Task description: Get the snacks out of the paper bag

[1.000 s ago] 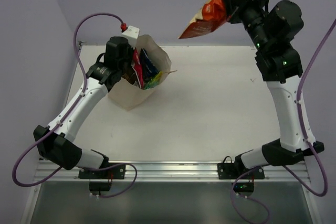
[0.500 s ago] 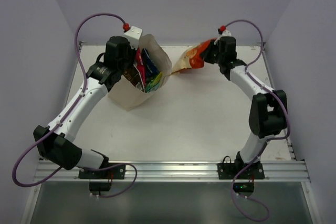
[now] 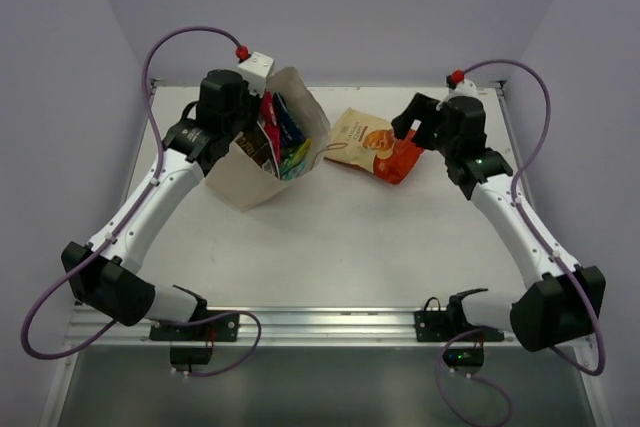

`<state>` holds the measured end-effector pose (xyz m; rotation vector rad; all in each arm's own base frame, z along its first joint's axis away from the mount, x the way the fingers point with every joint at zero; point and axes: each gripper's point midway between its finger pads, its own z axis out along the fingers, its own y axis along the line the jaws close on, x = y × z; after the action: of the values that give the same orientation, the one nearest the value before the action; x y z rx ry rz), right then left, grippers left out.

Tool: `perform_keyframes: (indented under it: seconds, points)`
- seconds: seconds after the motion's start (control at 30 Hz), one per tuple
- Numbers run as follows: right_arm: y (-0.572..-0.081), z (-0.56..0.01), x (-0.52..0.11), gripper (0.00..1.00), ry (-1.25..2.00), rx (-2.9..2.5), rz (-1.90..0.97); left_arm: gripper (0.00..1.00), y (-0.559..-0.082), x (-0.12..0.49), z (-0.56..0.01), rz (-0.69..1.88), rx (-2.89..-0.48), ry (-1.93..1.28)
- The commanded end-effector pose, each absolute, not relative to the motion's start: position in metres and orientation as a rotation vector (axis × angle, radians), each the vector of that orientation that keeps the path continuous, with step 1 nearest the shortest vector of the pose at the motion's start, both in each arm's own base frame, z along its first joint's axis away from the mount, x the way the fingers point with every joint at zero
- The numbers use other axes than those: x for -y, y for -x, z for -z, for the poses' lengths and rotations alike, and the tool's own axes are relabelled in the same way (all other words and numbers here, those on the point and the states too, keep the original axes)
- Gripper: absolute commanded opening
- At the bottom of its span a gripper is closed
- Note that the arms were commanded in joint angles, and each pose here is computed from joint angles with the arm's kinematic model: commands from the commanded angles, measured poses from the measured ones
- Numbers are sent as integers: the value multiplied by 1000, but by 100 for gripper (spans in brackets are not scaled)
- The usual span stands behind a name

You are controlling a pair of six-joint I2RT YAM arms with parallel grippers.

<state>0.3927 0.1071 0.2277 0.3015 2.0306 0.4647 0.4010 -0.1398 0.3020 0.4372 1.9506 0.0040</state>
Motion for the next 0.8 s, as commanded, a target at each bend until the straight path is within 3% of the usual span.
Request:
perform_keyframes:
  seconds: [0.0, 0.13, 0.23, 0.43, 0.77]
  points:
    - [-372, -326, -138, 81, -51, -1858, -466, 0, -388, 145, -320, 45, -1911, -465]
    - [-347, -397, -210, 78, 156, -1739, -660, 0, -381, 148, -326, 64, -1899, -480]
    - [-343, -405, -258, 76, 243, -1746, -780, 0, -378, 146, -330, 63, -1890, -480]
    - [-360, -365, -339, 70, 311, -1818, -874, 0, -375, 142, -322, 50, -1906, -471]
    - [-397, -275, -398, 63, 290, -1888, -900, 0, -376, 148, -325, 87, -1896, -462]
